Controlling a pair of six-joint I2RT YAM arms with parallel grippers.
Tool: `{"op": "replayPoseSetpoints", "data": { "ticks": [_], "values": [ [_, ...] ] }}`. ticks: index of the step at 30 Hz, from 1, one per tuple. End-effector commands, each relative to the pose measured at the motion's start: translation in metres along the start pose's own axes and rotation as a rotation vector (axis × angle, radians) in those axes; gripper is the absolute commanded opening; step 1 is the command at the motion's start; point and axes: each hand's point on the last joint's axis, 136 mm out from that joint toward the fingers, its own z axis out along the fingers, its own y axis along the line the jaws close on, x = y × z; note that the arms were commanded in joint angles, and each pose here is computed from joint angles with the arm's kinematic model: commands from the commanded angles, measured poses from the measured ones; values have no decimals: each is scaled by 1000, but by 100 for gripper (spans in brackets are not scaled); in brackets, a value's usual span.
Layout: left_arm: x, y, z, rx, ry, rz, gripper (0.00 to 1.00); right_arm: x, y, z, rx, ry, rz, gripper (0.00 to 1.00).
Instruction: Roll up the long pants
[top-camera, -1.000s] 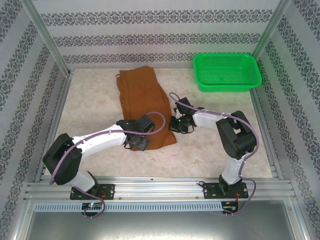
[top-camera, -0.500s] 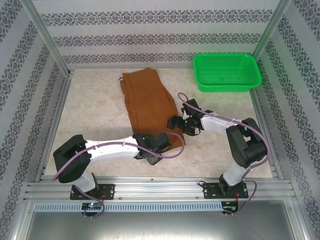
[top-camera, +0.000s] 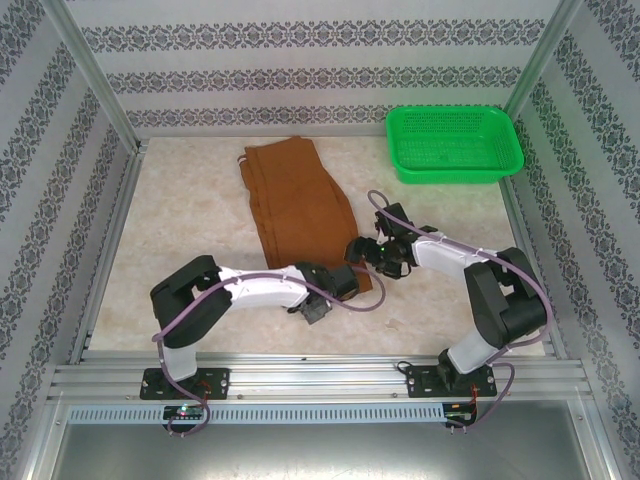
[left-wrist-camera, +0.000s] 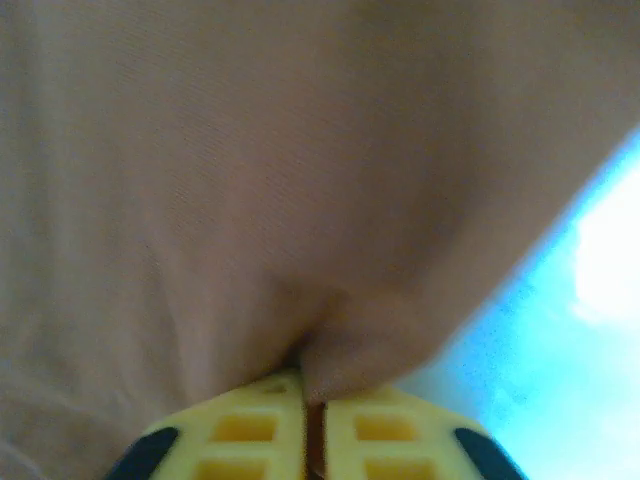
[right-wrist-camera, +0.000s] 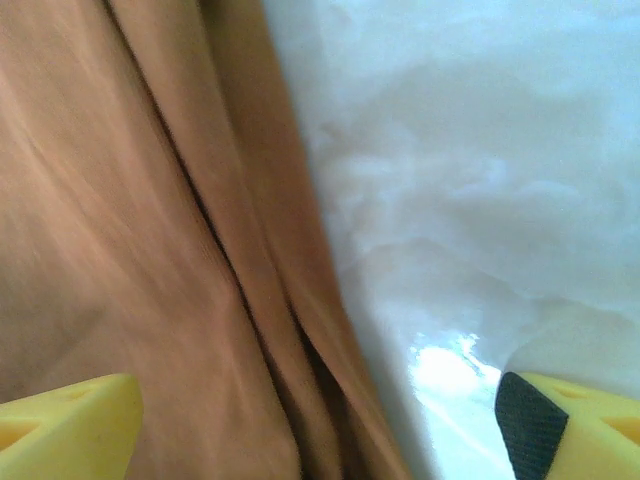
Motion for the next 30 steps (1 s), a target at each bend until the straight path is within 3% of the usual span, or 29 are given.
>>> {"op": "replayPoseSetpoints", "data": {
  "ticks": [1,9,10,12,14,15,16,24,30],
  "values": [
    [8,34,29,-125,55,-15,0,1,-15,-9,39,-15,31,92],
    [-8,18,-29,81,31,5,0,-9,-24,-25,47,-52,46,91],
    [-9,18,-37,97,26,4,6,-10,-25,-27,50,-54,42,91],
    [-10,29,-46,51,27,-10,37,-13,-26,-29,55,-55,42,91],
    [-7,36,-45,9,15,-9,52,-14,-26,-29,52,-52,43,91],
    [-5,38,-44,-1,9,-5,68,-14,-26,-29,52,-53,45,91],
    [-3,38,-41,-3,9,0,72,-14,-26,-29,49,-51,47,91],
    [9,22,-4,26,64,56,75,-15,-27,-24,32,-49,84,90],
    [1,38,10,15,59,9,80,-18,-25,-24,23,-56,90,90]
  ]
}}
